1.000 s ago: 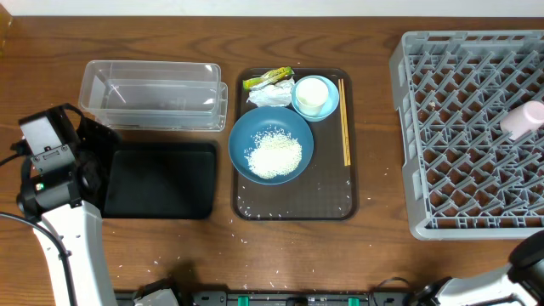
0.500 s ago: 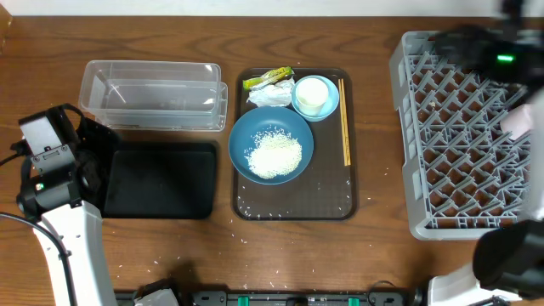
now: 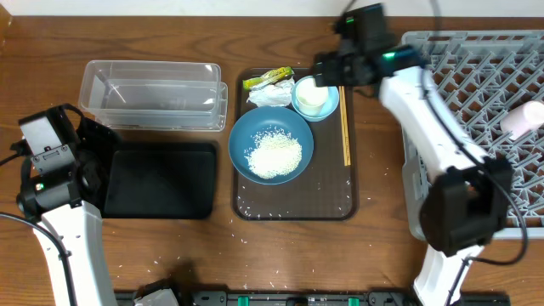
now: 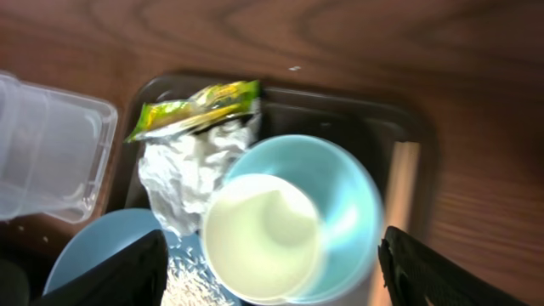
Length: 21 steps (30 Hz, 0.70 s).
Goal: Sort waste into correct bins and load items into the dishwasher rack
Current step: 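Move the right gripper to the white cup and grasp it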
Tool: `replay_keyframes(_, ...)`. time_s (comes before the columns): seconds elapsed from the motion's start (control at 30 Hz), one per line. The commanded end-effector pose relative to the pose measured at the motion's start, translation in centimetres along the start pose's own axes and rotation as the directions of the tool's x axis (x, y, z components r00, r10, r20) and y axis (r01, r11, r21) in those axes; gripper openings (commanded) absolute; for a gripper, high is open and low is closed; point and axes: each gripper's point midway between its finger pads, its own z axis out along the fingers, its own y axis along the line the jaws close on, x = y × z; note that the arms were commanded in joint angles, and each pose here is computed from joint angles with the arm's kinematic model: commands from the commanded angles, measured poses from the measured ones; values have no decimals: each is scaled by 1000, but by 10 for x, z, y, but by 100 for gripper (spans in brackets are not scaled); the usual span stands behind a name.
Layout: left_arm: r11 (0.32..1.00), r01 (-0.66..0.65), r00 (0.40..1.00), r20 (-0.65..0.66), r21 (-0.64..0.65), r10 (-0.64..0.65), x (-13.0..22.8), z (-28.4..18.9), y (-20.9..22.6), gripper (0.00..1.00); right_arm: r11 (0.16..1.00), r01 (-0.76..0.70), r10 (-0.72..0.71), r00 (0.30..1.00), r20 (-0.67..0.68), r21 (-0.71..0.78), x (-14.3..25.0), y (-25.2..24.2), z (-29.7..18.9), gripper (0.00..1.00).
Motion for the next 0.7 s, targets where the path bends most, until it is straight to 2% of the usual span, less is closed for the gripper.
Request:
replay_keyframes(0.0, 1000, 11, 1000, 29, 1, -11, -9, -6, -1, 92, 998, 26, -26, 1000, -4, 53, 9, 14, 22, 70)
replay_keyframes(0.1, 1000, 11, 1000, 29, 1, -11, -9, -6, -1, 92, 992, 70, -70, 998, -1, 100, 16, 27, 32, 54)
replay_keyframes(0.27, 1000, 11, 1000, 29, 1, -11, -9, -6, -1, 92, 966, 117, -120, 993, -5, 231, 29, 33, 40, 51)
replay_keyframes(0.53, 1000, 11, 1000, 29, 1, -11, -9, -6, -1, 92, 947, 164, -152, 986, -65, 276, 54, 36, 66, 49)
replay_keyframes(0.67, 1000, 11, 1000, 29, 1, -11, -9, -6, -1, 92, 946, 166, -152, 986, -73, 279, 56, 35, 67, 41)
